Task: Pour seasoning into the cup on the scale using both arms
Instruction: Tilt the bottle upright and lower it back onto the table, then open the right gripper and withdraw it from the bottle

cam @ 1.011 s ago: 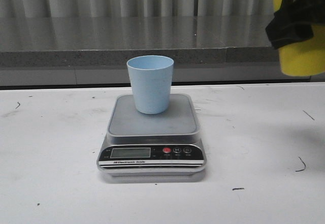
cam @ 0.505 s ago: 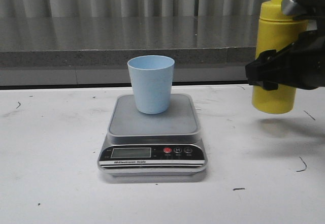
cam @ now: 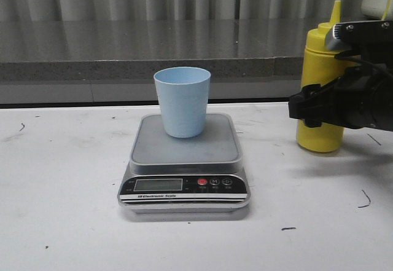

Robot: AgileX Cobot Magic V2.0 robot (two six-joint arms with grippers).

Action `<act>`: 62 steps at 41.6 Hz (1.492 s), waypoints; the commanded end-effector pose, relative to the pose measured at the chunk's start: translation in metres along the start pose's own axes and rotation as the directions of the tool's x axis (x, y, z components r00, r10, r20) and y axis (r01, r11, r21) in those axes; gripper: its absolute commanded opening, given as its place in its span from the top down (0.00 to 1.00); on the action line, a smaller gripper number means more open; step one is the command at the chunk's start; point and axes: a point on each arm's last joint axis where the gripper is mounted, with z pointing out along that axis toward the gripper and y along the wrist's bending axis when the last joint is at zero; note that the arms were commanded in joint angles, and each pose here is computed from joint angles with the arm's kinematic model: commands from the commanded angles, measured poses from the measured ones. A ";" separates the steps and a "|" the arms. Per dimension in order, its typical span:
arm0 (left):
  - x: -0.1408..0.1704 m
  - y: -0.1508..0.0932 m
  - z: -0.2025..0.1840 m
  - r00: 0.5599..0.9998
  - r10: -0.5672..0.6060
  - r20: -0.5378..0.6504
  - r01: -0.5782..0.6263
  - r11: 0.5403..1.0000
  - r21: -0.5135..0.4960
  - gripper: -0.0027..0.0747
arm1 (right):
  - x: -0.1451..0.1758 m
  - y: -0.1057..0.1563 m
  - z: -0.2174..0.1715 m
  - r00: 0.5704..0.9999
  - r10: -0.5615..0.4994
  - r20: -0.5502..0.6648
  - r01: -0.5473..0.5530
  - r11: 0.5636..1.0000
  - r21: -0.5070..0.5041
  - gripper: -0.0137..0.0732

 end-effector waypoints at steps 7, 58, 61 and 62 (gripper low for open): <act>-0.013 -0.001 -0.004 0.995 -0.011 0.094 0.010 1.000 0.012 0.47 | -0.027 -0.001 0.000 0.991 -0.006 0.132 0.006 1.000 0.006 0.34; -0.013 -0.001 -0.004 0.995 -0.011 0.094 0.010 1.000 0.012 0.47 | -0.132 0.003 -0.174 0.839 -0.024 -0.544 0.008 0.999 -0.033 0.09; -0.013 -0.001 -0.004 0.995 -0.011 0.094 0.010 1.000 0.012 0.47 | -0.142 0.003 -0.194 0.872 -0.023 -0.489 0.007 0.999 -0.035 0.09; -0.013 -0.001 -0.004 0.995 -0.011 0.094 0.010 1.000 0.012 0.47 | -0.144 0.003 -0.199 0.876 -0.023 -0.481 0.007 0.999 -0.036 0.09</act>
